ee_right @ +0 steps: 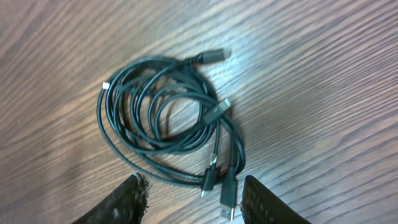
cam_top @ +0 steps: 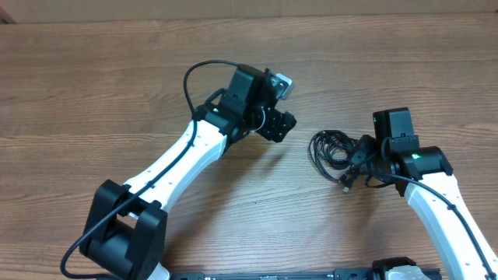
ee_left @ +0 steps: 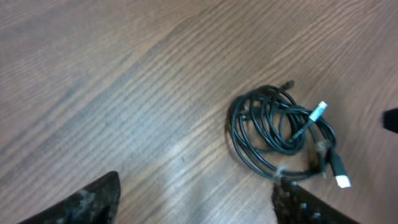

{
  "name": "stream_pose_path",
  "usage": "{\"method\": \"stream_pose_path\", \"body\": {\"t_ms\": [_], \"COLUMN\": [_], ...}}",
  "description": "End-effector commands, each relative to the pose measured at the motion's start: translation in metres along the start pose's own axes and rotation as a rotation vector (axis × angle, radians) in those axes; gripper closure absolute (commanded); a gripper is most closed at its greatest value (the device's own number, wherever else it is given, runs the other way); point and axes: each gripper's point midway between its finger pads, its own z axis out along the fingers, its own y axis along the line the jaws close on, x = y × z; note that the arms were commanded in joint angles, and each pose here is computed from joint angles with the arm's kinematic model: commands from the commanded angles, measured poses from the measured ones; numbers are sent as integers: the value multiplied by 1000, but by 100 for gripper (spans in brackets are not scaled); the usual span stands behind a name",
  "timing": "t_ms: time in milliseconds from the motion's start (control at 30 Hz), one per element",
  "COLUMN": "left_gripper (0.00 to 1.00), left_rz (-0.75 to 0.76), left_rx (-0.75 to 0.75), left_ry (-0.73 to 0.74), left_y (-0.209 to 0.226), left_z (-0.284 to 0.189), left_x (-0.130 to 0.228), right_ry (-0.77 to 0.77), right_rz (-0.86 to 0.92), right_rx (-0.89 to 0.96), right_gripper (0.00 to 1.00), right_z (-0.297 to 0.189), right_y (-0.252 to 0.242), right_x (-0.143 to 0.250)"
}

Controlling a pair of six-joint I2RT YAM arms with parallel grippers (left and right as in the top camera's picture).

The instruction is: Untangle cables

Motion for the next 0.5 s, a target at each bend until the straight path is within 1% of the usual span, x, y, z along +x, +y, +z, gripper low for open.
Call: {"method": "stream_pose_path", "body": {"t_ms": [0,167,367,467], "left_gripper": [18,16,13,13], "left_rz": [132,162,169,191], "left_rx": [-46,-21,5,24], "left_ry": [-39,-31,25,19], "left_y": [-8,-20,-30,-41], "left_z": [1,21,55,70], "left_x": [-14,-9,5,4], "right_ry": [-87,-103,-110,-95], "right_rz": [123,165,237,259], "right_rx": [86,96,133,156], "right_gripper": [48,41,34,33], "right_z": [-12,-28,-52,-55], "right_y": [-18,-26,-45,-54], "right_x": [-16,-27,-40,-39]}}
